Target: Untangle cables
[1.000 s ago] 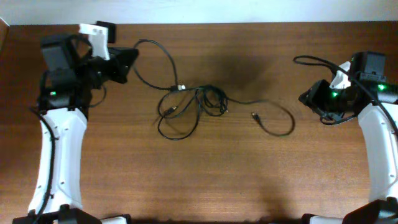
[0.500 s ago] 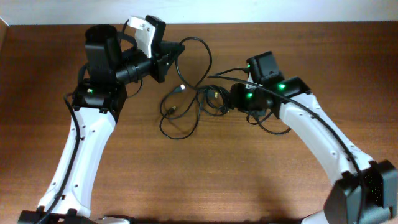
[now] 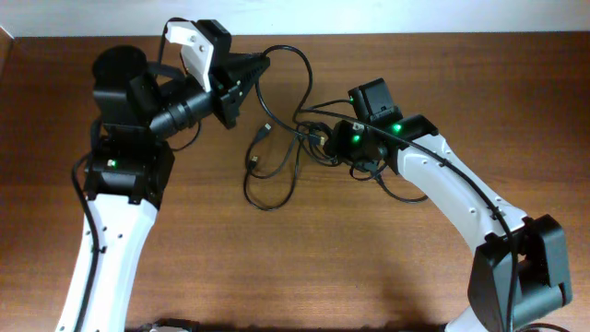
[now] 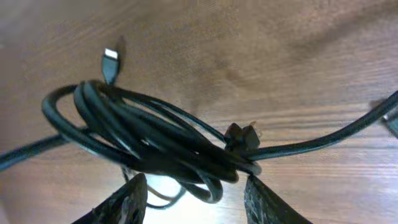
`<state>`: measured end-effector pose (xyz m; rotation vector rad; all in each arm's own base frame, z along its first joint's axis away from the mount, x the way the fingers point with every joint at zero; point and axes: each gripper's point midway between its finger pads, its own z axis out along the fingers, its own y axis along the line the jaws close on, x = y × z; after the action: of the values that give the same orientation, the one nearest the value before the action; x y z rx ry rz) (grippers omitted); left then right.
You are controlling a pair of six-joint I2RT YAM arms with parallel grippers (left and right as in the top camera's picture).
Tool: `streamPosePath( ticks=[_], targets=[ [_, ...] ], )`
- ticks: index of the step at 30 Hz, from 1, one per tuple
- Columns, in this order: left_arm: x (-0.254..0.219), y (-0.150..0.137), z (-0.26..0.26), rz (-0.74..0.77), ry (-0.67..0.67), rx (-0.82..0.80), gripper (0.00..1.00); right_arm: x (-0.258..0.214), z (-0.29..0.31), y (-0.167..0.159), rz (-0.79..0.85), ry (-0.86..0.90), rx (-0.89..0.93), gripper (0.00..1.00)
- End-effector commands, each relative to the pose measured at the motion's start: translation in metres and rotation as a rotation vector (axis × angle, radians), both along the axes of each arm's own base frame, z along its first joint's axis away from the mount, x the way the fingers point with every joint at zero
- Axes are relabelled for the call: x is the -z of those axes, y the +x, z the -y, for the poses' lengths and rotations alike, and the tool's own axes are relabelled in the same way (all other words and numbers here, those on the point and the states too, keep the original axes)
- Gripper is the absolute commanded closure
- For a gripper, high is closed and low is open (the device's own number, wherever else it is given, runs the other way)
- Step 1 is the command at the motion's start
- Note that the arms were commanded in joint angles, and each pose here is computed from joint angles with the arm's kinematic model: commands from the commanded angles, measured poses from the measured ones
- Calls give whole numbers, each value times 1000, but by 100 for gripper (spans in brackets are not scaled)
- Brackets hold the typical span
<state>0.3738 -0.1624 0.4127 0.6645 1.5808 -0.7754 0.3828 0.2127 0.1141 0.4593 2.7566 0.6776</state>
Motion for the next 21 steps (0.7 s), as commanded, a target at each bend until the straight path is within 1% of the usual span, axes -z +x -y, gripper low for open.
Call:
streamPosePath(
  ticks=[1,2,4,7,8,10,11,16,17,19,21],
  targets=[
    [-36,-26,1,96,-21,24,100,12,-6,5,-22,2,42,51],
    [-40,-29,1,110,-22,25,100,16,-8,6,-32,4,49,51],
    [-42,-32,1,106,-28,25,100,25,-18,9,-31,14,48,62],
    [-42,-35,3,96,-37,46,100,19,-26,16,4,42,53,63],
    [-42,-35,3,93,-39,46,100,19,-25,18,6,41,72,66],
    [-42,-35,3,94,-40,46,100,18,-25,22,23,39,78,91],
    [-42,-35,3,93,-39,46,100,18,-24,21,23,37,79,96],
    [-41,-32,1,87,-37,26,100,19,-24,19,10,37,75,96],
    [-34,-23,-7,65,-21,-46,100,20,-25,15,-1,36,58,96],
    [-15,-4,-25,35,54,-187,100,10,-27,7,24,33,-39,96],
    [8,13,-40,-15,113,-291,100,-18,-28,-1,102,31,-143,96]
  ],
)
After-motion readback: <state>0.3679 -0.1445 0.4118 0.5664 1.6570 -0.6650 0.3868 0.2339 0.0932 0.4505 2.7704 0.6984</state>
